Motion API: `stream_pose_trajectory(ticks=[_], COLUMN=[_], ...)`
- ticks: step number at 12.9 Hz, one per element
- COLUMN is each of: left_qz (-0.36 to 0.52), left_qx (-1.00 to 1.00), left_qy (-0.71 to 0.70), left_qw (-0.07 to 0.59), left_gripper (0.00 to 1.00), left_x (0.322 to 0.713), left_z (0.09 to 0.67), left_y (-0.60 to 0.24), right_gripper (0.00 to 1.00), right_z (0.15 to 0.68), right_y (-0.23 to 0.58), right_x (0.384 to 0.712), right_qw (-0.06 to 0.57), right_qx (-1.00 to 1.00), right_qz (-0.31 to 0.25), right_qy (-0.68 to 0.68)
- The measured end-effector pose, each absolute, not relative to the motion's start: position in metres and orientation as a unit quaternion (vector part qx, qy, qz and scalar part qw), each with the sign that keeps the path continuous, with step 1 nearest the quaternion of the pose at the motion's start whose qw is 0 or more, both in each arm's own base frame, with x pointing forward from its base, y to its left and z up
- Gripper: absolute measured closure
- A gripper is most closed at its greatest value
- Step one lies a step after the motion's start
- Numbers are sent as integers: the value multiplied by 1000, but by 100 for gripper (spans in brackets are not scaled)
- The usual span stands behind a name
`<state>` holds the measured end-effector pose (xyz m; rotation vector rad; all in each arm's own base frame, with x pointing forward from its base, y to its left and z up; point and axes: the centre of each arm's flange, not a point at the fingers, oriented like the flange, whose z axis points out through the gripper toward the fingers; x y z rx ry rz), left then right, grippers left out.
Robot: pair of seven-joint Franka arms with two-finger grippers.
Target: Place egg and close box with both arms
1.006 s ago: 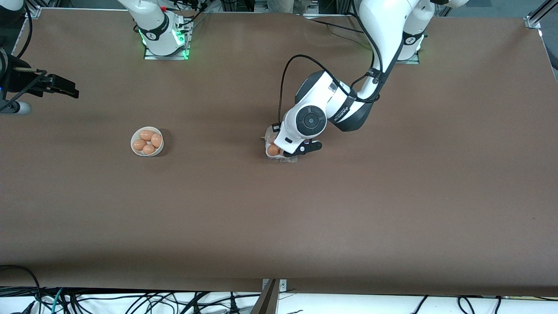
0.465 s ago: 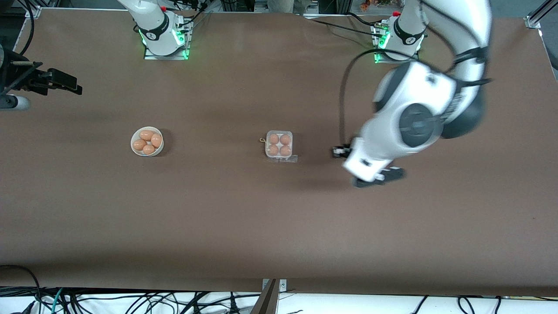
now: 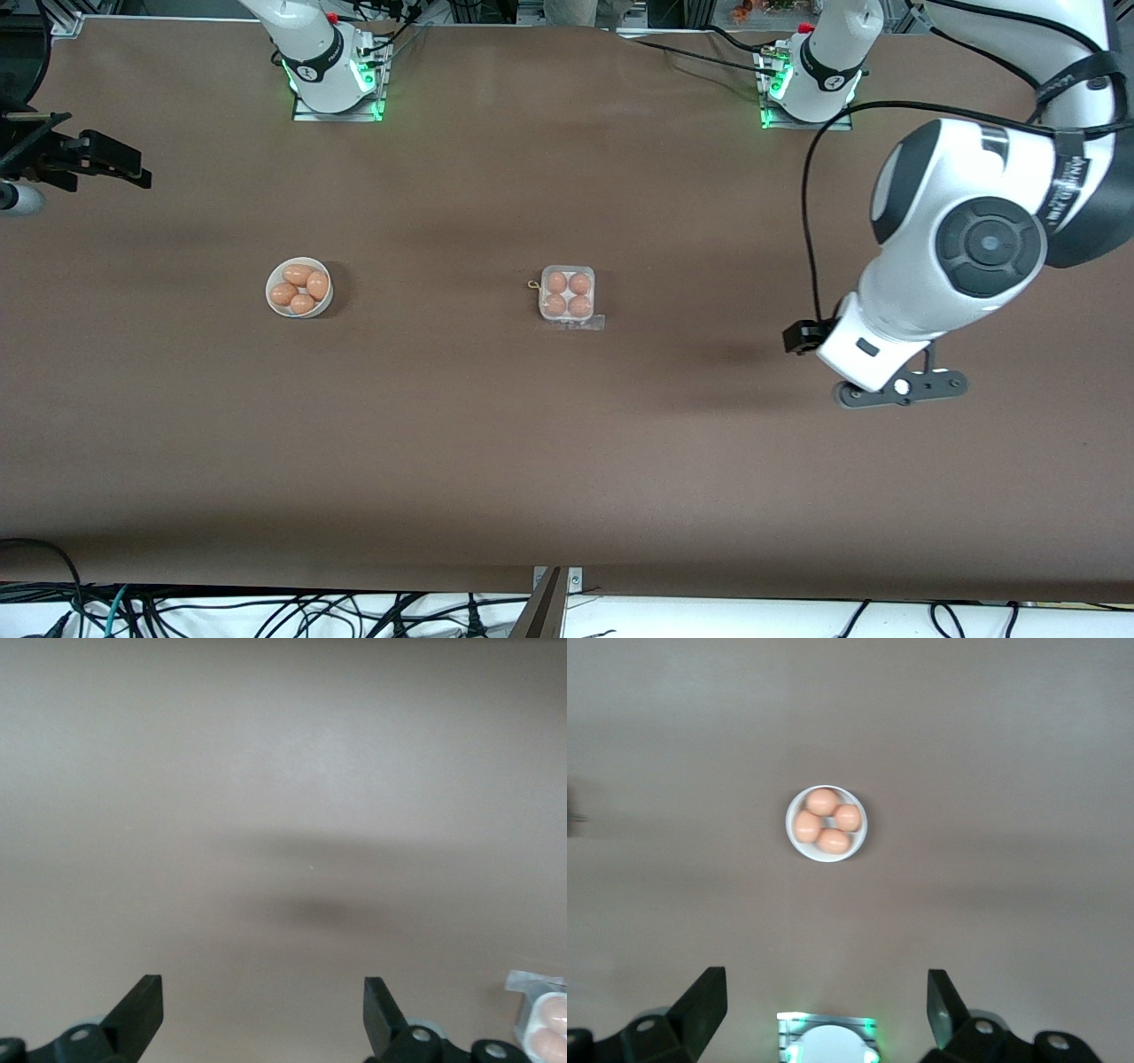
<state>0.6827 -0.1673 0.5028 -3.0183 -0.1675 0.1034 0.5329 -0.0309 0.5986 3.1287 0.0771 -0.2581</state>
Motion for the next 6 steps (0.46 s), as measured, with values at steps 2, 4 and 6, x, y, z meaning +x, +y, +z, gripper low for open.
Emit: stream_pose_trajectory(ticks=[2,4,6], left_qz=[21,8,3], left_qx=[-997,-997,-998], left_qy=[-59,-63,-43], left_qw=[52,48,46], left_gripper=[0,0,0], left_x=[686,685,683], left_z=[527,550,565], left_y=[-124,-79,-37], right_gripper=[0,0,0], right_z=[599,599,599], right_y=[-27,-28,-29], right_x=[533,533,533], right_qw=[7,7,7], right_qx=[996,996,996], right_qz=[-82,-82,-82], right_qy=[31,31,31])
